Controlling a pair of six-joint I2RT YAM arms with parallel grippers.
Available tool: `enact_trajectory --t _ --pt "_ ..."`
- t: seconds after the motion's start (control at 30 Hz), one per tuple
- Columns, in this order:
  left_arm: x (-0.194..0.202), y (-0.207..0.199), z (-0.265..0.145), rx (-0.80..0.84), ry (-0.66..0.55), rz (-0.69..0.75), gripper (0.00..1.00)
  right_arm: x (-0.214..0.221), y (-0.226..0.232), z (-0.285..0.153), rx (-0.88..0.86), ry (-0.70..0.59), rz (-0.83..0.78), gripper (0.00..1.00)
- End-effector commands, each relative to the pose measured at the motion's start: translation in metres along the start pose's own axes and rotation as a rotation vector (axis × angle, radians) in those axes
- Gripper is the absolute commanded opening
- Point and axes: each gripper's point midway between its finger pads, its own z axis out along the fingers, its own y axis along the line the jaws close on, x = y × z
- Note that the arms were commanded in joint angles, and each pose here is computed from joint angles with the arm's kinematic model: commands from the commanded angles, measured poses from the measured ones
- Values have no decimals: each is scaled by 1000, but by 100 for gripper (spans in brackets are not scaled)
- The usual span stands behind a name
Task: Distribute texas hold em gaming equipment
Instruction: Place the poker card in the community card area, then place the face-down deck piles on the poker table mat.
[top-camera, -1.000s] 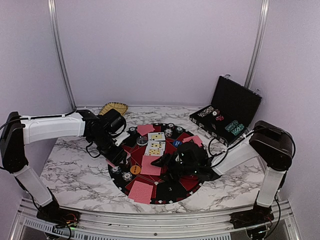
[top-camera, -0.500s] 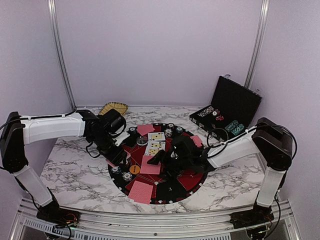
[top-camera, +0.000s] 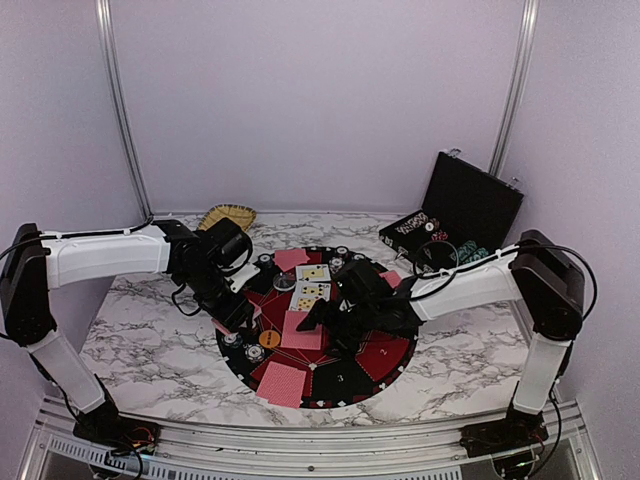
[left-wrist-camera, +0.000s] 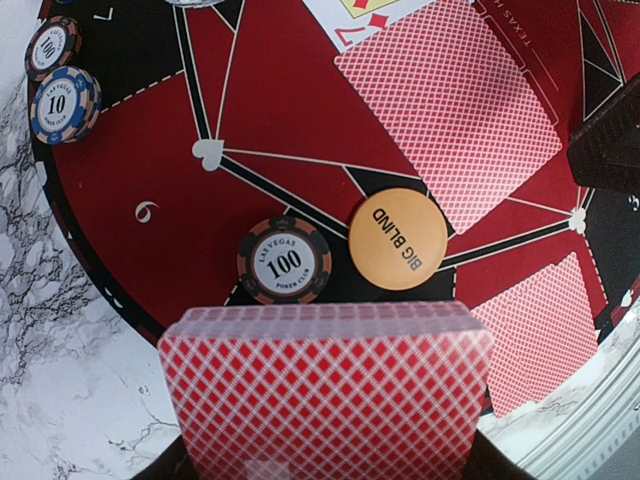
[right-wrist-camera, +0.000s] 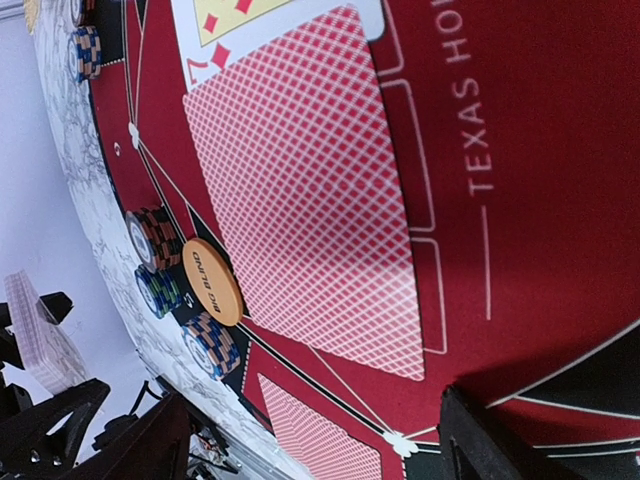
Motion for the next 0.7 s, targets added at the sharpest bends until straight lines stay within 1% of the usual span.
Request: enact_trajectory --t 0.0,0.2,0.4,0.5,0.67 --pt "-7 -2 -12 16 -52 2 26 -4 -6 -3 50 -1 -8 84" --pt "-9 -2 -12 14 -54 -5 25 -17 18 -29 -19 -92 -85 85" --pt "-17 0 -13 -1 -65 -31 26 -39 26 -64 -61 -220 -146 86" --pt "-23 -1 -11 -9 -66 -50 26 -58 28 -88 -70 -299 -188 86" --pt "-36 -9 -5 -26 -68 -76 26 -98 32 -141 -76 -470 -272 85"
